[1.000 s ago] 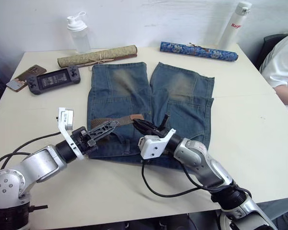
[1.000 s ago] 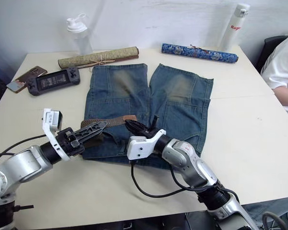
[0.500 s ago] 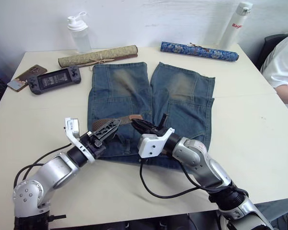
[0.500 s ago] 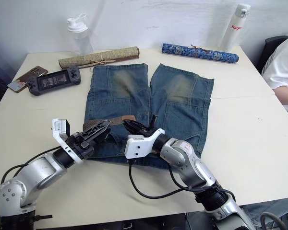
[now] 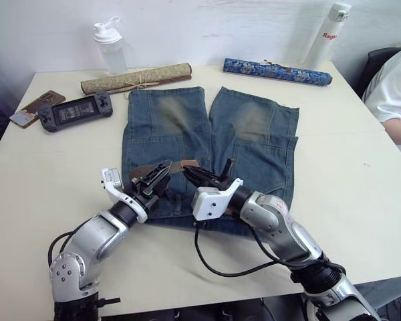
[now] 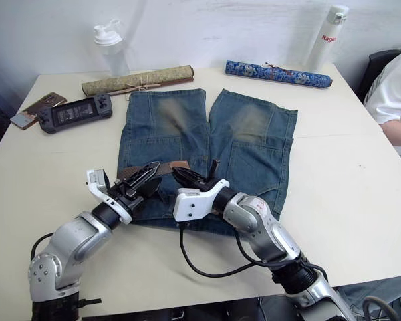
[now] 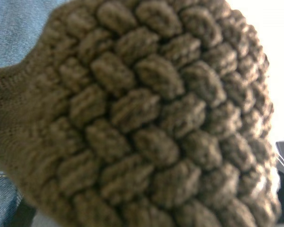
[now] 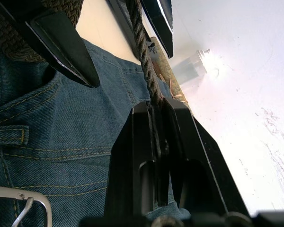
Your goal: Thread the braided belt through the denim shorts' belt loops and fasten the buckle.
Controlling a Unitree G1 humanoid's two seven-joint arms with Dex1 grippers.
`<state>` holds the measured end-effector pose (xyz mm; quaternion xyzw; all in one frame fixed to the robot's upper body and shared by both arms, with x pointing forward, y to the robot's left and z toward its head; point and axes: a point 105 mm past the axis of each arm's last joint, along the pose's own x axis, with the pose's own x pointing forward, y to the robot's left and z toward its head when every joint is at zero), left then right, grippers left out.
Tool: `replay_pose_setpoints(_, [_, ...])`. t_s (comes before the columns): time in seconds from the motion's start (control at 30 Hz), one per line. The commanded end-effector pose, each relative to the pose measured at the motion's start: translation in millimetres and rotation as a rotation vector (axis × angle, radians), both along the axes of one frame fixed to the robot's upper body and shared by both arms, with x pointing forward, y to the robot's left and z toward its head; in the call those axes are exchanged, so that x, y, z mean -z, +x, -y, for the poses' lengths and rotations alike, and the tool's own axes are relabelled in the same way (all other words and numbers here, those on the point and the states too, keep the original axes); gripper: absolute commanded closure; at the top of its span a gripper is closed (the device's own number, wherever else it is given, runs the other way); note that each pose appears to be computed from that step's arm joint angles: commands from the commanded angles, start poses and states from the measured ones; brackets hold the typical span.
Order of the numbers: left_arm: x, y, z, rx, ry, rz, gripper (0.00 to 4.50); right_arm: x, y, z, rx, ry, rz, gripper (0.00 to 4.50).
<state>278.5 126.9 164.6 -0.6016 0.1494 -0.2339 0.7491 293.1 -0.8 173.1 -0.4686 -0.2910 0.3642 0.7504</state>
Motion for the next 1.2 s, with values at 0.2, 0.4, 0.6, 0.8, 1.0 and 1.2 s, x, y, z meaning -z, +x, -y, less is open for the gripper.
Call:
replay_pose_setpoints(0.2, [-25,-9,7,-0.001,-0.028,0.089,4.10,-15,-4,2,-0.003,0.032,0.053,4.50])
replay_pose_setpoints(0.4, [-29,-8,8,0.007,-0.026,0.106,4.48,-15,-5,2,-0.006,0.035,0.050,4.50])
replay_pose_setpoints(0.6, [-37,-7,4,0.020,-0.024,0.169,4.50,-18,-4,7,-0.006,0.143,-0.060,3.67])
replay_pose_setpoints(0.8, [-21,-15,-21,0.073,0.108,0.193,4.50,-18,-2,32,0.010,0.277,-0.306,0.92])
replay_pose_setpoints(1.0, [9,-31,-58,0.189,0.262,0.103,4.50,-10,-18,67,-0.036,0.352,-0.699,0.11])
replay_pose_setpoints(1.2, [18,-32,-62,0.262,0.320,0.043,4.50,-9,-36,76,-0.093,0.357,-0.932,0.11])
